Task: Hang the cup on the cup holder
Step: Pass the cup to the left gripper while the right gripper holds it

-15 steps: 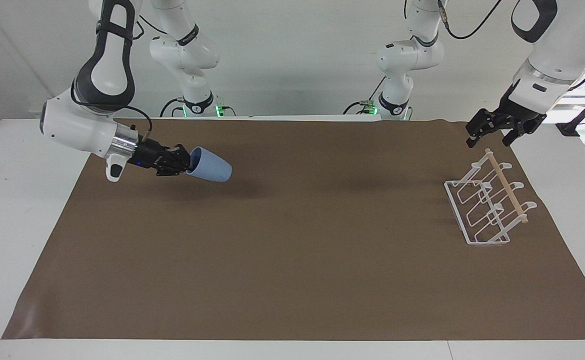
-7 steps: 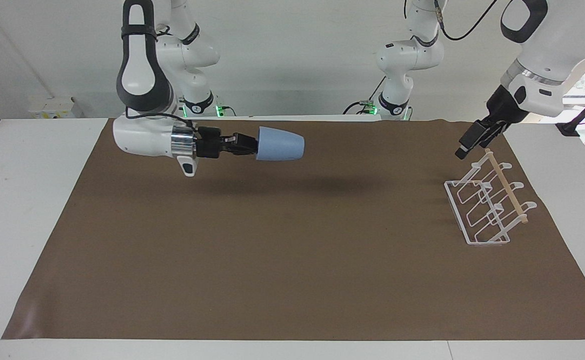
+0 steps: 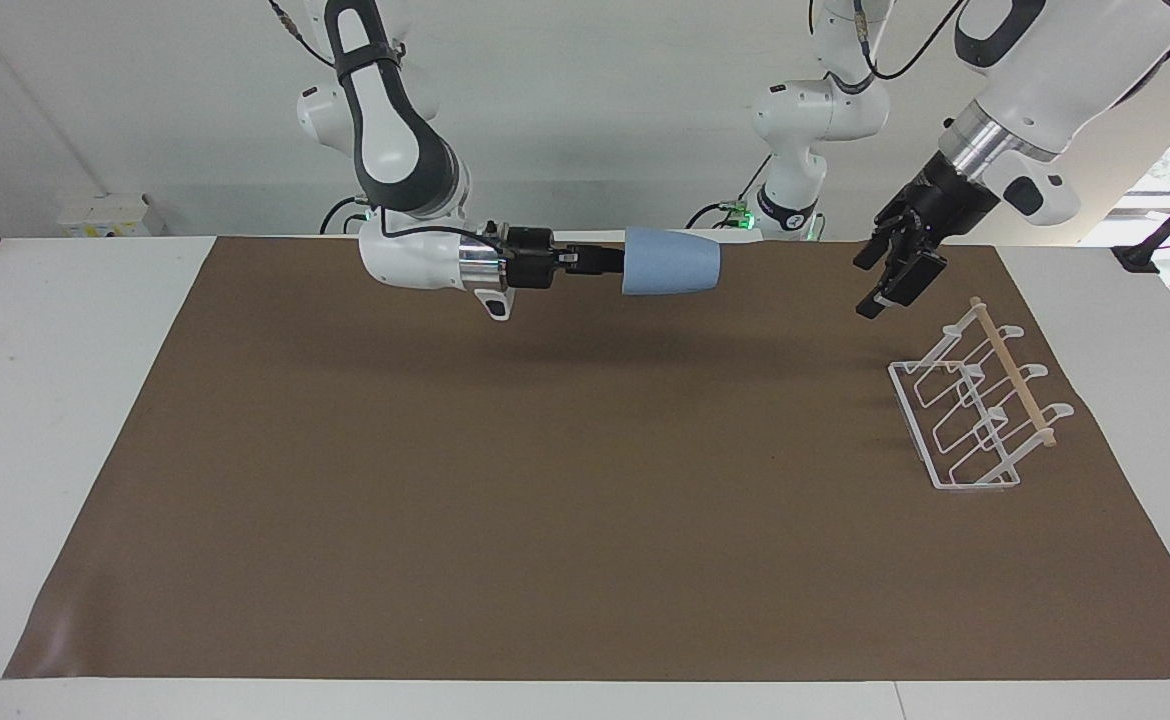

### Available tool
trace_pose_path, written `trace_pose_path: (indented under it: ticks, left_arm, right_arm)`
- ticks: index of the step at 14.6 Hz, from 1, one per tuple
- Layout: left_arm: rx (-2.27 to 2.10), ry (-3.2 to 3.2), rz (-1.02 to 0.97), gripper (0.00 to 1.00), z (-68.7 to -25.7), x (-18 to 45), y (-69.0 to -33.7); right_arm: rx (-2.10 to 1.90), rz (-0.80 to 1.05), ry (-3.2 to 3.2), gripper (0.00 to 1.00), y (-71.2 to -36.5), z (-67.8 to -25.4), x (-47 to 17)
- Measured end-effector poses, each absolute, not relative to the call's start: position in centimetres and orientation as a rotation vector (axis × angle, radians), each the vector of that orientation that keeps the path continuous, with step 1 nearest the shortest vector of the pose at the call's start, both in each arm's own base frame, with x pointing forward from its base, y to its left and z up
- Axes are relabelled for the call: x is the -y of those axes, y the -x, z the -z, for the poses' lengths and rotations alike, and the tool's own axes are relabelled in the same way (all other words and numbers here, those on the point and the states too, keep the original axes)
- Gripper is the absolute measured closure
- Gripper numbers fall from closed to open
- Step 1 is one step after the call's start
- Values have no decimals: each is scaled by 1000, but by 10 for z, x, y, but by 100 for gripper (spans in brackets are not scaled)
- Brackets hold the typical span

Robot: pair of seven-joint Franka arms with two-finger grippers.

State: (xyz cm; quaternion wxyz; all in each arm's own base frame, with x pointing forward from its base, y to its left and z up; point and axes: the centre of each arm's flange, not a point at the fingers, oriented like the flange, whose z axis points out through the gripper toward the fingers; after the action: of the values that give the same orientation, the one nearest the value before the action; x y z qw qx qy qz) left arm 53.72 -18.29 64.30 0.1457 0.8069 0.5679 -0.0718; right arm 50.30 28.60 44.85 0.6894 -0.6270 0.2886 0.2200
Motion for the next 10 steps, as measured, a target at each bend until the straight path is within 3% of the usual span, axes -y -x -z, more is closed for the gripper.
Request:
trace_pose_path:
  ticks: [5, 10]
  left_arm:
    - [-1830, -2253, 35, 0, -669, 262, -506]
    - [-1829, -2261, 21, 0, -673, 320, -475]
  right_arm:
    - [-679, -517, 1392, 96, -504, -449, -285]
    - [-706, -548, 1381, 96, -503, -450, -285]
